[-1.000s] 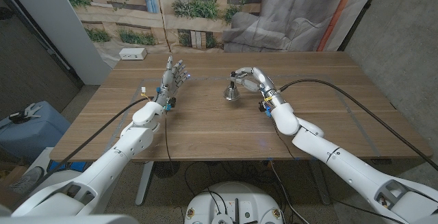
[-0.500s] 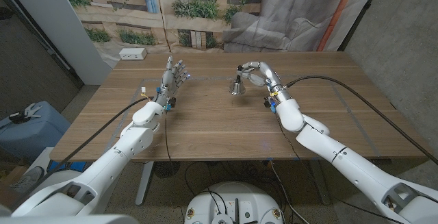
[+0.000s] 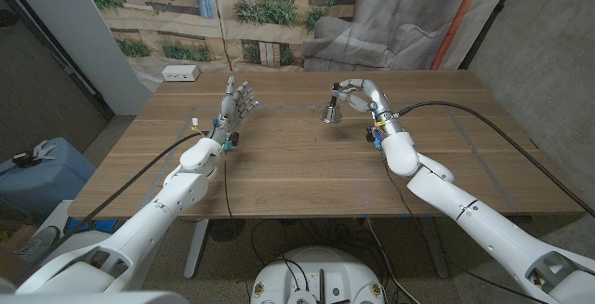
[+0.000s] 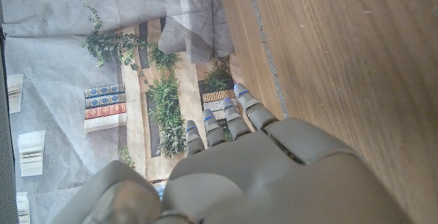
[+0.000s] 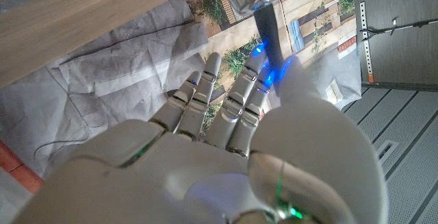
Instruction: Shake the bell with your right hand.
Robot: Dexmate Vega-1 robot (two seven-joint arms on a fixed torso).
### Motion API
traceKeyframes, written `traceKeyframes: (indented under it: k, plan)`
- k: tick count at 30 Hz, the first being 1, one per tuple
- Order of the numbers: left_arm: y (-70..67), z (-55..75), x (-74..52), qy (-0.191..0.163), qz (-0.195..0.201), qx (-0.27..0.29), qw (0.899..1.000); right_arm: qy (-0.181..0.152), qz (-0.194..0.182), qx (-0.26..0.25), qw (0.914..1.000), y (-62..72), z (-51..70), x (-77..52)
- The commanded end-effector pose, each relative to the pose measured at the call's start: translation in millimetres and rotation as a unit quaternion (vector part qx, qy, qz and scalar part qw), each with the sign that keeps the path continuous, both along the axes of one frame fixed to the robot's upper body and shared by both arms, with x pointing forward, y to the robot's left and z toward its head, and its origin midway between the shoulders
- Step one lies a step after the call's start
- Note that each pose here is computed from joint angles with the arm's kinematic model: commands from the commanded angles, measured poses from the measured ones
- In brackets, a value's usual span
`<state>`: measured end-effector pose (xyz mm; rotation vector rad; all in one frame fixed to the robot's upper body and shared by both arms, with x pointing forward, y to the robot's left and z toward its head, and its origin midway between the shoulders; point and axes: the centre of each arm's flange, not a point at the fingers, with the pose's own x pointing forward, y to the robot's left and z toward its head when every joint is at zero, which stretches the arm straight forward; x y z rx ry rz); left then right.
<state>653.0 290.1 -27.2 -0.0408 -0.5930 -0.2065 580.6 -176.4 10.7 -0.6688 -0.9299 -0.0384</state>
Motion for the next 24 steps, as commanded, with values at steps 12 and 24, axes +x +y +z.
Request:
traceKeyframes:
  k: [12, 24]
  plan:
    - [0.1, 0.0, 0.0, 0.000, 0.000, 0.000, 1.000, 0.012, -0.023, 0.027, 0.9993, -23.3, 6.2, 5.7]
    - [0.2, 0.0, -0.1, 0.000, 0.000, 0.000, 1.000, -0.052, -0.040, -0.001, 0.9979, -22.3, 5.4, 4.6]
